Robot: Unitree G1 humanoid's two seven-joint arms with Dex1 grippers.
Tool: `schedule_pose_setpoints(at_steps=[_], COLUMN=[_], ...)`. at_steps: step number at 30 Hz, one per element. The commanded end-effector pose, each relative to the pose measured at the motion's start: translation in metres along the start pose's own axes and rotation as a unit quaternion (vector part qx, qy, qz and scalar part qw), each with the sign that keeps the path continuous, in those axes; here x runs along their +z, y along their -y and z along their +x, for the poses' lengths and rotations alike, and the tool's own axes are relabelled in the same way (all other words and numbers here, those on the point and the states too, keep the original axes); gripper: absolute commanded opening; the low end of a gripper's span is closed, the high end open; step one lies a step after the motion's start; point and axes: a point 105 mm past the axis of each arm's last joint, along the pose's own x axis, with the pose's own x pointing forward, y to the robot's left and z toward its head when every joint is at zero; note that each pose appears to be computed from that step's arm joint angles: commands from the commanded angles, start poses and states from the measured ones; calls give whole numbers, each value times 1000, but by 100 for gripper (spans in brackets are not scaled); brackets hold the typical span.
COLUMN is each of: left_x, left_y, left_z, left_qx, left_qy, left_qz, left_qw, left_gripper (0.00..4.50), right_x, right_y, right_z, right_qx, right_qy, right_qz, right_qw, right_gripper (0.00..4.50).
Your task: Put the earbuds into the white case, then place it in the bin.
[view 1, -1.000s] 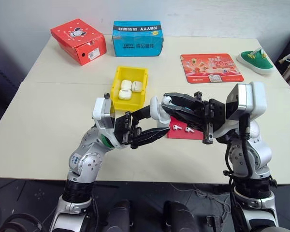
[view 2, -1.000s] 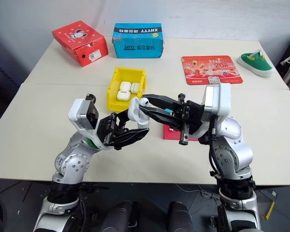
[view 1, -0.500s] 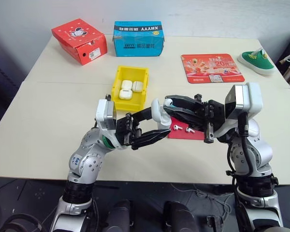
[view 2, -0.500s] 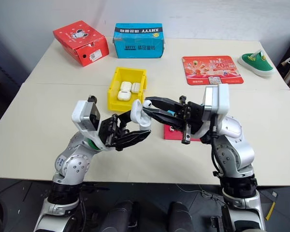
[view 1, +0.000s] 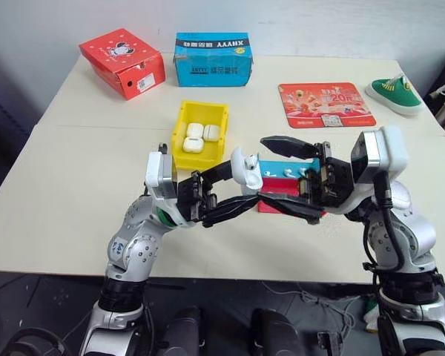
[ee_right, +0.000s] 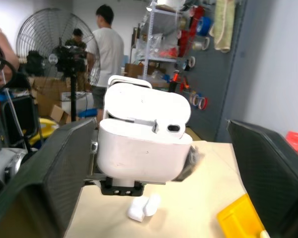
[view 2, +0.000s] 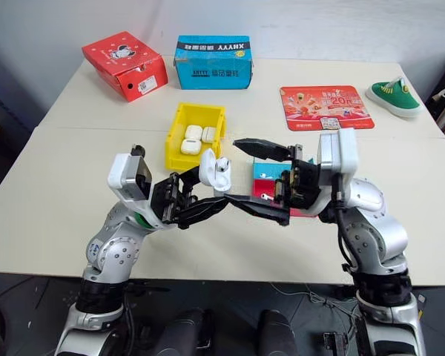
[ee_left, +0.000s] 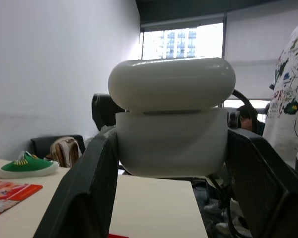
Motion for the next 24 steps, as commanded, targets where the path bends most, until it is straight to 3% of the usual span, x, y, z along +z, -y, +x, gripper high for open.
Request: schedule_pose_setpoints(at_steps=[1, 4, 6, 8, 11, 17, 21, 24], left_x=[7, 6, 4, 3, 2, 4, 2, 1], left_y=[9, 9, 10, 12, 15, 15, 16, 17], left_z=[-6, -20, -30, -36, -43, -43, -41, -39], left_qx=[-8, 19, 37, 47, 59, 69, 68, 67], left_qy=[-4, -23, -35, -45, -55, -56, -54, -53], left_qz=[30, 35, 35, 35, 36, 41, 38, 37], left_qw=[1000, 999, 998, 997, 996, 995, 996, 996], left_gripper=[277, 277, 277, 277, 277, 277, 277, 277], right_x=[15, 2, -16, -23, -28, -30, -26, -27], right_y=[10, 28, 32, 30, 26, 59, 83, 95], right_z=[-36, -113, -187, -238, -289, -262, -199, -166], right_qx=[-59, -171, -254, -309, -365, -350, -275, -239], right_qy=[-45, -149, -248, -319, -392, -451, -431, -437], right_qz=[-45, -61, -59, -69, -70, -98, -98, -77], right_qw=[996, 972, 933, 893, 842, 816, 854, 864], right_gripper=[447, 447, 447, 447, 447, 447, 447, 447])
